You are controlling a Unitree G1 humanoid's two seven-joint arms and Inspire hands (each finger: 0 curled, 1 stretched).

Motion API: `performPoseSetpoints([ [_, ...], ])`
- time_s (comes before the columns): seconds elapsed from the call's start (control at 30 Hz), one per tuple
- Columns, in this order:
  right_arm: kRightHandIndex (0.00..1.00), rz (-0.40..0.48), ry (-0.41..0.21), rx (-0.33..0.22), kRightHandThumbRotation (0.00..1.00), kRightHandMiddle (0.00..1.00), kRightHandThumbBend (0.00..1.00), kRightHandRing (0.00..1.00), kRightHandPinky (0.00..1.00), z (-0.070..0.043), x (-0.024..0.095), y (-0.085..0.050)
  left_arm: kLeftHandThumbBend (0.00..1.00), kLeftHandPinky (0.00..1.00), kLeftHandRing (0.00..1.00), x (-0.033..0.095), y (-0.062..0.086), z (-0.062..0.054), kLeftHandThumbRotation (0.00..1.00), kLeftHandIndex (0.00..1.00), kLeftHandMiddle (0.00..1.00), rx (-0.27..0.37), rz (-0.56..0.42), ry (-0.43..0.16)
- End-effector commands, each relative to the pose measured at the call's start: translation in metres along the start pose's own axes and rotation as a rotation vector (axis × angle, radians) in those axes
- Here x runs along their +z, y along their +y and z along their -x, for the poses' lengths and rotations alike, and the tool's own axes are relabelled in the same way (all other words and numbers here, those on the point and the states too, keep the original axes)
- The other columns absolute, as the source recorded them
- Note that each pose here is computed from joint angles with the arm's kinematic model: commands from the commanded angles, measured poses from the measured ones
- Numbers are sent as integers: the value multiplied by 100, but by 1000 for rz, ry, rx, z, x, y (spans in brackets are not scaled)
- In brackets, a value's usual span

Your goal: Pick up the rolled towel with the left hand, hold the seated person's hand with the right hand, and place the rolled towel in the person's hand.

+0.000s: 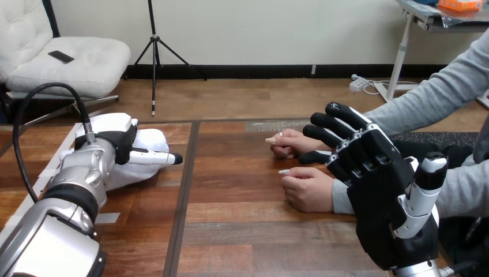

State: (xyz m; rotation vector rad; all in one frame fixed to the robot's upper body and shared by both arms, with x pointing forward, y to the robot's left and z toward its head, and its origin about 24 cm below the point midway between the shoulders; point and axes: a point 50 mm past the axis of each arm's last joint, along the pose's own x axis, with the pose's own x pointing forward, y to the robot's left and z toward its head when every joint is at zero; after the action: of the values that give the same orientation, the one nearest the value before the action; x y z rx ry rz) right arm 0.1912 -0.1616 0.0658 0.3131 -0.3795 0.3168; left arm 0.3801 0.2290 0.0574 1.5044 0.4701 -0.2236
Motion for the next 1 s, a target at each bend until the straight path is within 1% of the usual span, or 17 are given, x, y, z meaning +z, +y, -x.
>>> performPoseSetpoints([
  [0.0,78,5,-93,35,100,79,89,79,62,-9,13,6,100,100,100,12,20,0,91,100,100,55,17,-40],
  [0.63,78,2,-84,33,100,79,90,80,64,-8,13,5,100,100,100,12,11,-1,88,100,100,16,35,-36],
  [0.97,78,0,-85,36,100,79,90,79,64,-8,13,5,100,100,100,10,7,-1,89,100,100,4,32,-31],
])
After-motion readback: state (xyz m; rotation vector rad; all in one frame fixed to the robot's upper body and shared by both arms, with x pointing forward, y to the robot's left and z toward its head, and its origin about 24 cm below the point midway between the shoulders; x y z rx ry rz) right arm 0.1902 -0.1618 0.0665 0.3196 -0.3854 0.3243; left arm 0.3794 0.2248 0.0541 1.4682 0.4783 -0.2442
